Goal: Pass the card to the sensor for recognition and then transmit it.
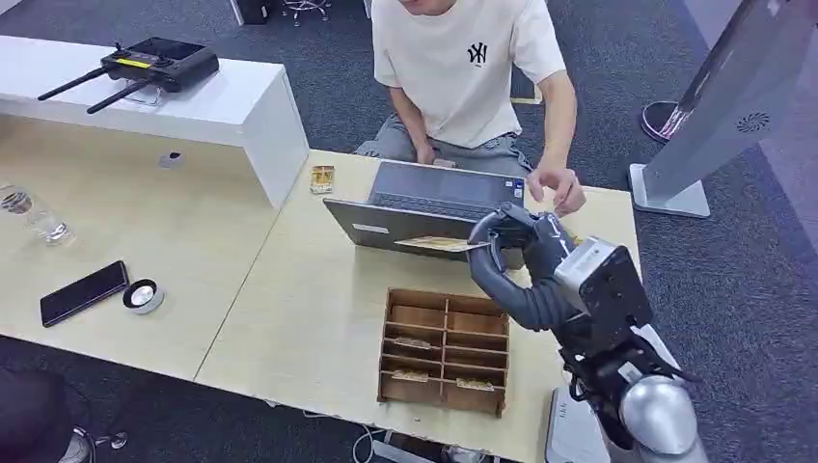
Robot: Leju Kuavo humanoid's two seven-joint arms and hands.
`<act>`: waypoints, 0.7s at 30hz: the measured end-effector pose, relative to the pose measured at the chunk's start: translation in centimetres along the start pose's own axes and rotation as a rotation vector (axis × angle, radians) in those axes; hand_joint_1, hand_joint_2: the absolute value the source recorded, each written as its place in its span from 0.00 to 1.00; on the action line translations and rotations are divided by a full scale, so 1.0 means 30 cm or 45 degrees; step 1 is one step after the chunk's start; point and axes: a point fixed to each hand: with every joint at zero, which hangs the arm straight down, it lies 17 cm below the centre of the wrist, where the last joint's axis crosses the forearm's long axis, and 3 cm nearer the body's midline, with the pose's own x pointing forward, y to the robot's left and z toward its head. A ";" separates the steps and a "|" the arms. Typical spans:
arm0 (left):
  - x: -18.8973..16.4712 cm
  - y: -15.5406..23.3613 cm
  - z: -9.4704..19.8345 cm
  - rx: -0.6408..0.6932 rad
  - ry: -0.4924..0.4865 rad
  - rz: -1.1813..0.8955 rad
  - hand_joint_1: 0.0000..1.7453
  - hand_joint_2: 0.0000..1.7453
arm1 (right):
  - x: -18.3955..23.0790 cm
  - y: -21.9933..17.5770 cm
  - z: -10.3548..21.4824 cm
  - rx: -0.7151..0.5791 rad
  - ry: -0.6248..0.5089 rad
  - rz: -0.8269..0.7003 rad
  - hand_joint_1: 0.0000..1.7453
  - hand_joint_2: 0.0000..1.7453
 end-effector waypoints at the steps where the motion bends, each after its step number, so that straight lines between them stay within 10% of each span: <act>1: -0.002 -0.004 0.000 -0.003 -0.002 -0.010 0.00 0.00 | -0.004 -0.003 -0.016 -0.002 0.009 0.009 1.00 1.00; 21: 0.004 -0.010 -0.006 -0.037 -0.024 -0.135 0.00 0.00 | -0.238 -0.148 -0.192 -0.199 0.345 0.260 1.00 1.00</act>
